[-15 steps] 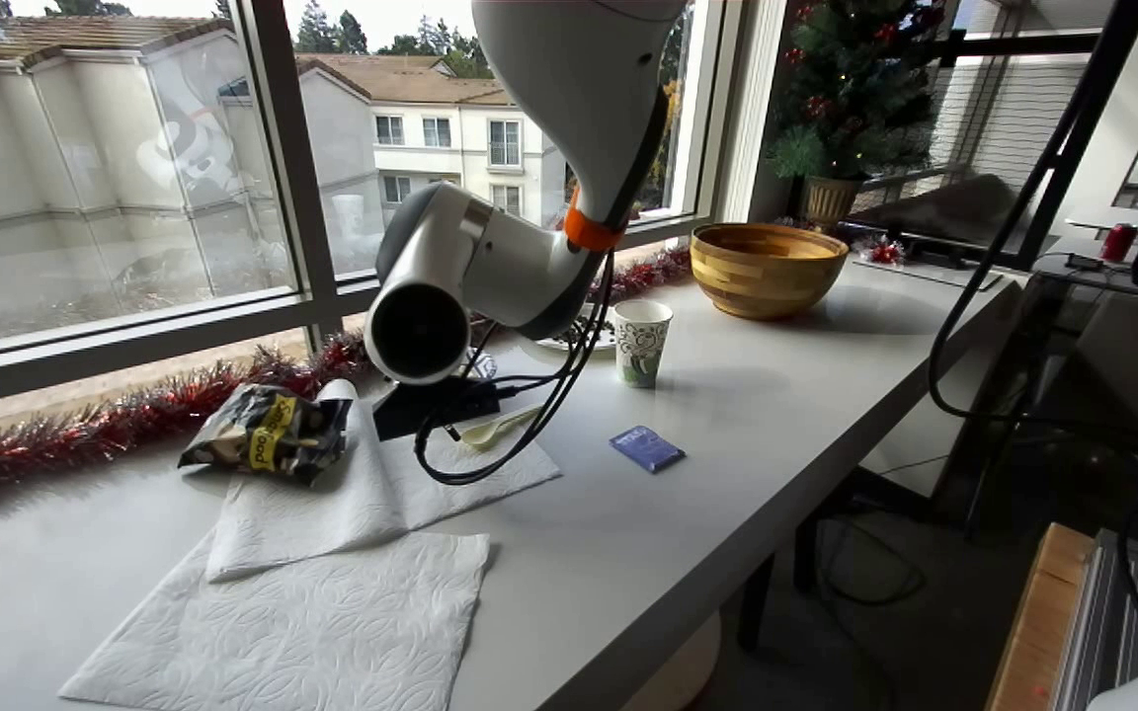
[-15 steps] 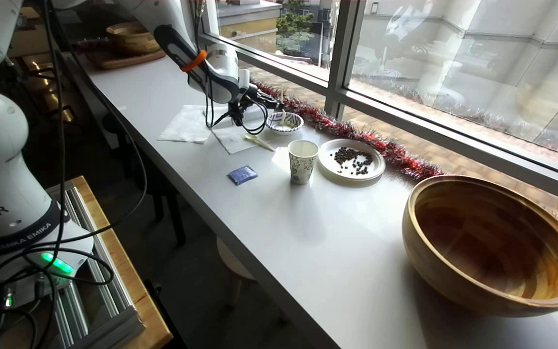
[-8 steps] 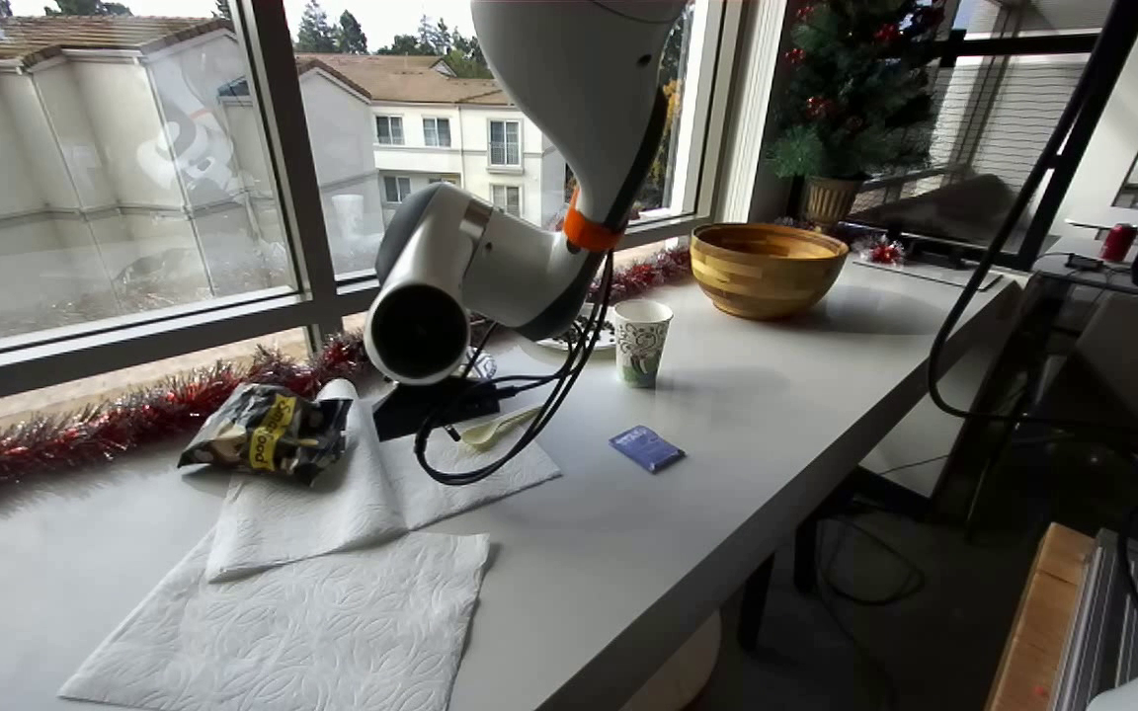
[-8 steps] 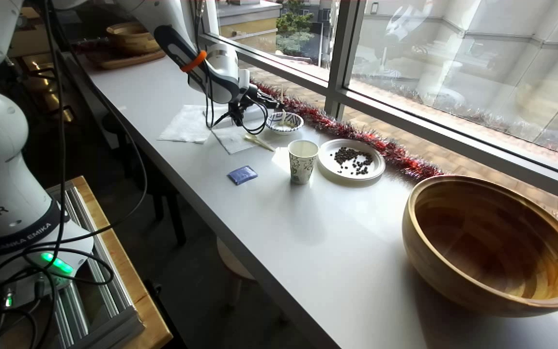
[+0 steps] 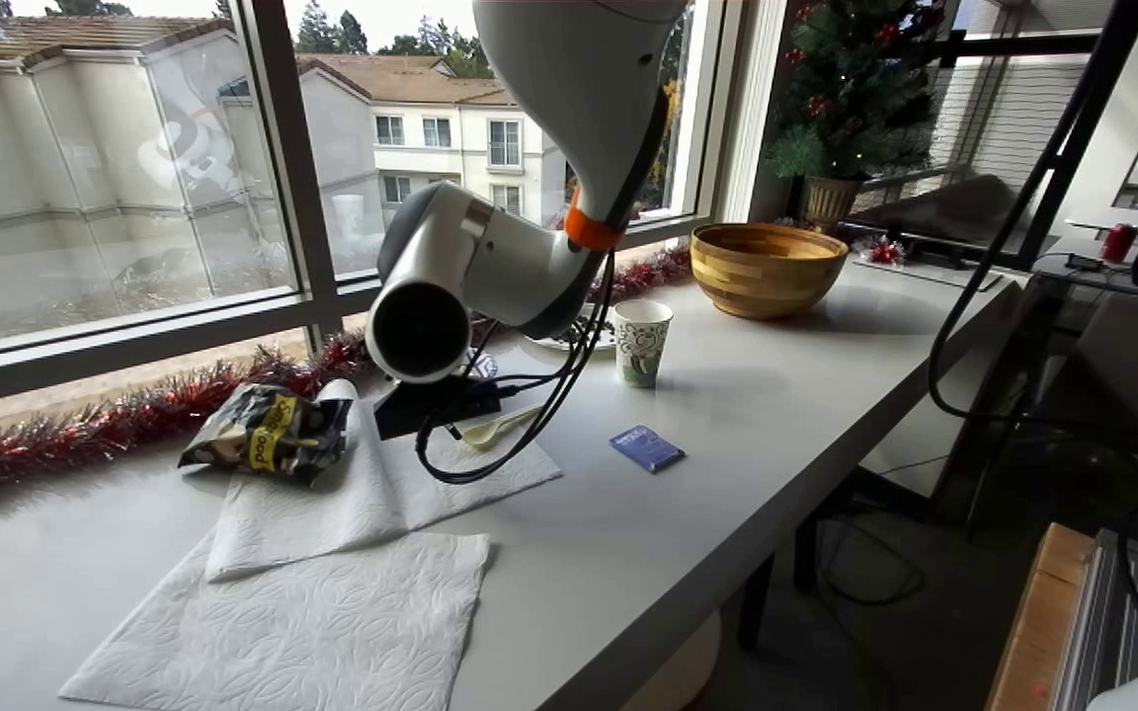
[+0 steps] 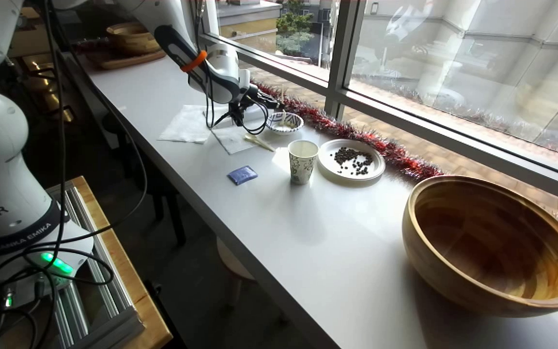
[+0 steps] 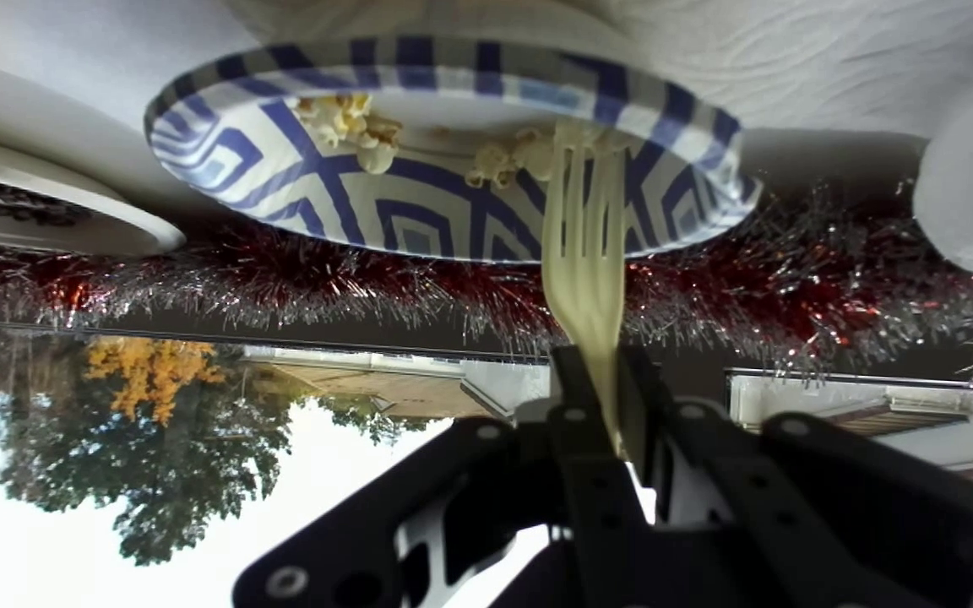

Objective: Use the fork to remove the contents of the white plate with blue markings and put the fork back on the napkin

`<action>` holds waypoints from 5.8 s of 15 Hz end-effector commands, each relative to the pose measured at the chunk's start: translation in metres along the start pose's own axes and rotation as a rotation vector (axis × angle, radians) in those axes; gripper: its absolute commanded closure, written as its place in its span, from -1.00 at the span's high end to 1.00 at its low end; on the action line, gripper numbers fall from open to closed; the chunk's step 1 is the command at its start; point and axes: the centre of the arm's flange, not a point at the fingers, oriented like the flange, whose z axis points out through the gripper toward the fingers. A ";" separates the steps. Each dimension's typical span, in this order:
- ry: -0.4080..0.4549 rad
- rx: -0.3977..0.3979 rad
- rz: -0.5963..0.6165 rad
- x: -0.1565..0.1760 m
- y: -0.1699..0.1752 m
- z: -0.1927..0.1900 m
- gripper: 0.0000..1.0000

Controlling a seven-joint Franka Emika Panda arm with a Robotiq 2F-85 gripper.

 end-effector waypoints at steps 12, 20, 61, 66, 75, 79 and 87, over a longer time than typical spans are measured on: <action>-0.106 0.042 -0.007 0.071 0.029 -0.040 -0.94; -0.367 0.217 -0.083 0.138 0.058 -0.084 -0.94; -1.289 0.395 -0.005 0.184 0.104 -0.024 -0.94; -1.347 0.346 -0.083 0.157 0.069 -0.013 -0.94; -1.444 0.352 -0.090 0.108 0.044 0.020 -0.94; -1.466 0.365 -0.074 0.096 0.037 0.038 -0.94; -1.515 0.387 -0.114 0.069 0.023 0.059 -0.94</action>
